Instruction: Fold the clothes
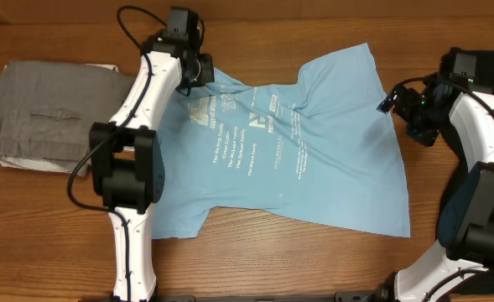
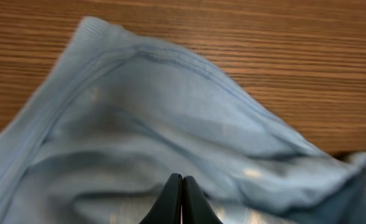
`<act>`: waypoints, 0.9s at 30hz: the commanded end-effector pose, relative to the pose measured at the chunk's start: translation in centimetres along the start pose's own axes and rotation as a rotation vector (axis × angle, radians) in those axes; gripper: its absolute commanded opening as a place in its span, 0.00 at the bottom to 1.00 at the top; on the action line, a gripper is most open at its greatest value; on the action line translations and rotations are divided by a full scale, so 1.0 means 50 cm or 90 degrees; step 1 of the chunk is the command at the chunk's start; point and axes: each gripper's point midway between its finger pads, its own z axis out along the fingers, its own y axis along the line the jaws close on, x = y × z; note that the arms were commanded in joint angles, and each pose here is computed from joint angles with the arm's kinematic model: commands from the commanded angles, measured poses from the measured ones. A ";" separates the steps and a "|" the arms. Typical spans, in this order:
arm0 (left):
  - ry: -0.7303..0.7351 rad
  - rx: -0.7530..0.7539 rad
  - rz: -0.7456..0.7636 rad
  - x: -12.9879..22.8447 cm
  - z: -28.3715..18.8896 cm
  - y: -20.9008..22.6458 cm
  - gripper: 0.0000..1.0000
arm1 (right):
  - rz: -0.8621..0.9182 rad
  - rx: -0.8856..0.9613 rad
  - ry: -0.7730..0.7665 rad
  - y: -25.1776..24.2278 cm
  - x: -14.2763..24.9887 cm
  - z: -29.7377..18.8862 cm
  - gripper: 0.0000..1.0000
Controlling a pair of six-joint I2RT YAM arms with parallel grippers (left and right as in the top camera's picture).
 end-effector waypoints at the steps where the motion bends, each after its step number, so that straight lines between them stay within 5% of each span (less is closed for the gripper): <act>1: 0.018 0.011 0.006 0.013 0.048 -0.006 0.04 | -0.009 -0.007 -0.014 0.010 -0.011 -0.012 1.00; 9: 0.134 -0.010 0.011 0.115 0.125 0.013 0.07 | -0.010 -0.007 -0.015 0.010 -0.011 -0.012 1.00; 20: 0.374 -0.052 0.041 0.284 0.047 0.045 0.04 | -0.010 -0.007 -0.015 0.010 -0.011 -0.012 1.00; 27: 0.313 -0.065 0.088 0.241 -0.012 0.019 0.04 | -0.009 -0.007 -0.014 0.010 -0.011 -0.012 1.00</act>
